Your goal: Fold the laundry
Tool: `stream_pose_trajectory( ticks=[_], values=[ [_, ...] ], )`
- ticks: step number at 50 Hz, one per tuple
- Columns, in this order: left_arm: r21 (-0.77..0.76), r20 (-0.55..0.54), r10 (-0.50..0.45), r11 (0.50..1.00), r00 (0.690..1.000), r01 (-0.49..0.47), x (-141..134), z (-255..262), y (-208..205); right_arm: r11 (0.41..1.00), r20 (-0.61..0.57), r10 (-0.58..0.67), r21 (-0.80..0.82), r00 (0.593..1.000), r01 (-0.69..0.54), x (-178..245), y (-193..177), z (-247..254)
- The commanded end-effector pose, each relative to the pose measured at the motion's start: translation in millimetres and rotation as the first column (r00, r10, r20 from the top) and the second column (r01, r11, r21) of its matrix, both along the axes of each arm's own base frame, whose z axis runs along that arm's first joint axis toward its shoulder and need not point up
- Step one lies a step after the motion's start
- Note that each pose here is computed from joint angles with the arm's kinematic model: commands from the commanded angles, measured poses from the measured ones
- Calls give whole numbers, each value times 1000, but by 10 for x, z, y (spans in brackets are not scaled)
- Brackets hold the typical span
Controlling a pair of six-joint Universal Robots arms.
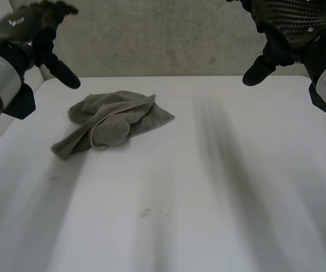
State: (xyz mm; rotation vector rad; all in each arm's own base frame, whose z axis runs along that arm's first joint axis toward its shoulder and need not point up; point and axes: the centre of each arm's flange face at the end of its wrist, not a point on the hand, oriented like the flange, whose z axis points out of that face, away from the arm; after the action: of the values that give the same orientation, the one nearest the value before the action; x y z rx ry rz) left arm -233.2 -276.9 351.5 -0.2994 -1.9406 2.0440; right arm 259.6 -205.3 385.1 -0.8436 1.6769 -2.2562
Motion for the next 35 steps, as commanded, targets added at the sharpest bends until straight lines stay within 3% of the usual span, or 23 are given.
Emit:
stream_pose_trajectory(
  ticks=[1, 6, 16, 26, 35],
  values=[
    [95, 33, 55, 994, 998, -57, 50, -491, -528, 1000, -8, -1, 8, 1000, 1, 6, -14, -40],
    [209, 70, 103, 971, 992, -116, 168, -1103, -973, 1000, -11, -1, 15, 1000, 1, 15, -33, -63],
    [363, 120, 106, 921, 987, -143, 204, -1929, -1218, 999, -19, -1, 32, 1000, 2, 31, -67, -119],
    [356, 118, 105, 924, 987, -141, 194, -2019, -1232, 998, -35, -8, 66, 999, 10, 95, -222, -278],
    [299, 99, 103, 946, 990, -128, 179, -1618, -1105, 994, -39, -44, 95, 998, 47, 170, -580, -448]
  ],
)
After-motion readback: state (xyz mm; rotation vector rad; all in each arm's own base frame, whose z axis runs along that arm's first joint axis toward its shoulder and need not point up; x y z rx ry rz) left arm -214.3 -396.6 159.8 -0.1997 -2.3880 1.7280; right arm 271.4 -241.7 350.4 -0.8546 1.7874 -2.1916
